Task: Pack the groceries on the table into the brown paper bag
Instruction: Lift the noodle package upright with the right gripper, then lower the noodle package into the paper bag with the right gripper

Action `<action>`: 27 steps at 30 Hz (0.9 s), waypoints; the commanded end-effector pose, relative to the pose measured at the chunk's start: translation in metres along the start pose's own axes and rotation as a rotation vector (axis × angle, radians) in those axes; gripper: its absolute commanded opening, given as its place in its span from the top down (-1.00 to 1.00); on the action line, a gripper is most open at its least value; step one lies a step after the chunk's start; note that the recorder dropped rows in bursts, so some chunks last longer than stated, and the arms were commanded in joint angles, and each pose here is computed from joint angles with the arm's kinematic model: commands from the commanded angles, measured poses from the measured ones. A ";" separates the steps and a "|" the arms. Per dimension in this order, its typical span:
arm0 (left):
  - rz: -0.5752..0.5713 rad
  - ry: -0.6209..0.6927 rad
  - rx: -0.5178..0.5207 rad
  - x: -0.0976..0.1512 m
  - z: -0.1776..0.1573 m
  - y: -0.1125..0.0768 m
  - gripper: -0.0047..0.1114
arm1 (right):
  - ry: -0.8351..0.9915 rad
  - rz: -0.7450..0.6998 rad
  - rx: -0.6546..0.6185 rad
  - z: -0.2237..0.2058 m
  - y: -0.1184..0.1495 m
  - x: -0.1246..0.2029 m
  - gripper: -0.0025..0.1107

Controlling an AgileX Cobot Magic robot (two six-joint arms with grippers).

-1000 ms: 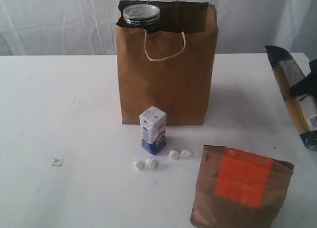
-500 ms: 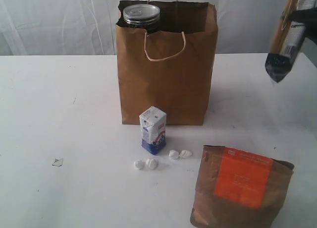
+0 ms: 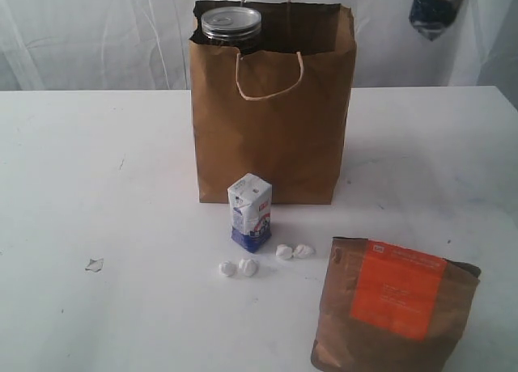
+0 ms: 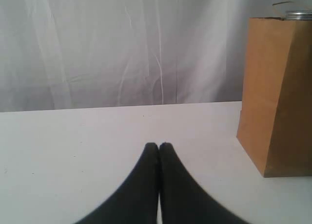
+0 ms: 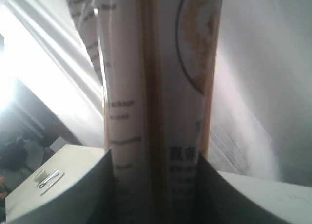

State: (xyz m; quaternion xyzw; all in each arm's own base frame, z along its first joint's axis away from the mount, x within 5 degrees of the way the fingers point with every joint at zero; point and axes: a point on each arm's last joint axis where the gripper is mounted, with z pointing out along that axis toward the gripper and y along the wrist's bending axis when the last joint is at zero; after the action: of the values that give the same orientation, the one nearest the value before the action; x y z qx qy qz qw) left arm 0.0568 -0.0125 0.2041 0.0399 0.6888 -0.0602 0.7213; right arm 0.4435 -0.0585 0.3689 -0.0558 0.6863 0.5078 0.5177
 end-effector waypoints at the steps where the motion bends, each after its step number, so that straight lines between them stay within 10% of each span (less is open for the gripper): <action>1: 0.022 0.003 0.013 0.001 0.000 -0.001 0.92 | -0.032 -0.141 -0.173 0.025 0.054 -0.015 0.96; 13: 0.022 0.003 0.013 0.001 0.000 -0.001 0.92 | 0.016 -0.208 -0.315 0.066 0.103 -0.006 0.96; 27: 0.022 0.003 0.013 0.001 0.000 -0.001 0.92 | 0.038 -0.341 -0.348 0.095 0.086 0.020 0.96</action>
State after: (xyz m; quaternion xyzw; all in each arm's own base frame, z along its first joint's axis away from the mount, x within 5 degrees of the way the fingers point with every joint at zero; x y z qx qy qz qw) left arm 0.0568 -0.0125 0.2041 0.0399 0.6888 -0.0602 0.7213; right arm 0.4522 0.0633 0.3922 -0.2621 0.6210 0.5159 0.5288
